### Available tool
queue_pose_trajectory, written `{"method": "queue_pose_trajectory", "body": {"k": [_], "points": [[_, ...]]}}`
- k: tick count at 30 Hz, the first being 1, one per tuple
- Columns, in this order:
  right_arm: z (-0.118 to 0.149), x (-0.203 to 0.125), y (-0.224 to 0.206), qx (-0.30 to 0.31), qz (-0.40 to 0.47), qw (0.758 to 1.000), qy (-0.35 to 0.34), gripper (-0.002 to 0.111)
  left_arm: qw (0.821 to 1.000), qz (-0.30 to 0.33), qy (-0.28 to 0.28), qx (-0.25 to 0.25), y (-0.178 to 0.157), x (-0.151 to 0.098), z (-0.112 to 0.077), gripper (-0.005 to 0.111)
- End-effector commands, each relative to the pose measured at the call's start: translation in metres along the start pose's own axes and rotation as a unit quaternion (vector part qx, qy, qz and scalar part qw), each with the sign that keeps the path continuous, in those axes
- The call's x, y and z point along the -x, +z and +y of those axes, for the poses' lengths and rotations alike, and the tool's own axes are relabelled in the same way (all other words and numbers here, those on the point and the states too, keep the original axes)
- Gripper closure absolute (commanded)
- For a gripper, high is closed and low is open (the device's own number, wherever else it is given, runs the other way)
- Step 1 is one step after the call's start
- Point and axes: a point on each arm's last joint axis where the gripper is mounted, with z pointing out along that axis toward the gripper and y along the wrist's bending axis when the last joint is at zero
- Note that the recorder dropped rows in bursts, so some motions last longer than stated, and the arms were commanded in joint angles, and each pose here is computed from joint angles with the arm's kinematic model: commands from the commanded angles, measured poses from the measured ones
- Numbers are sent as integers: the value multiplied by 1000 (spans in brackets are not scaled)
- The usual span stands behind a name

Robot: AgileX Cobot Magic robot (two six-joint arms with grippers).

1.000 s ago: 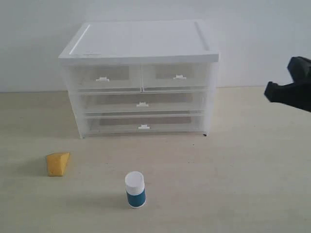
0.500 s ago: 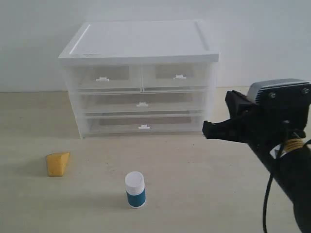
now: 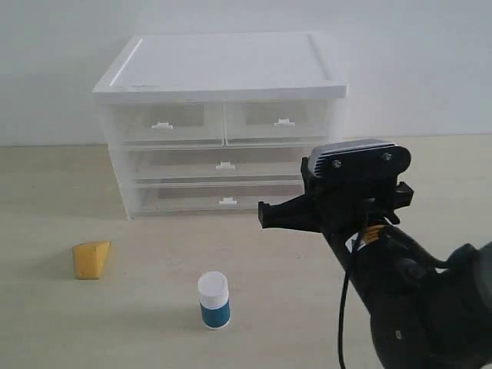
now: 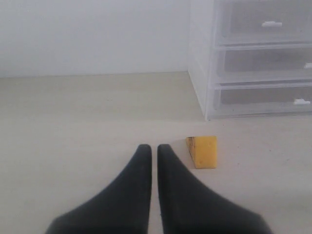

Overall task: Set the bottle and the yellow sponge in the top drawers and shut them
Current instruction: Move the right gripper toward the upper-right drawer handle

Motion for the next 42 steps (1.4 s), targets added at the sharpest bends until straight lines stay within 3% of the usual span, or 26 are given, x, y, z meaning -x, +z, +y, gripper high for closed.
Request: {"method": "queue_pose_trajectory", "body": {"k": [1,23,26,31,33,42], "points": [[4,-1,10,-17,-9,1000,2,108,1000,-3,1,1,0,0,0,102],[12,-4,33,-29,-21,999,-20,108,1000,-3,1,1,0,0,0,102],[8,-11,41,-39,-17,999,-13,95,1000,-3,1,1,0,0,0,102],[7,-14,44,-43,-15,999,-9,53,1000,-3,1,1,0,0,0,102],[6,-12,48,-46,-20,999,-6,45,1000,-3,1,1,0,0,0,102],[2,-17,74,-76,-34,997,3,43,1000,-3,1,1,0,0,0,102]]}}
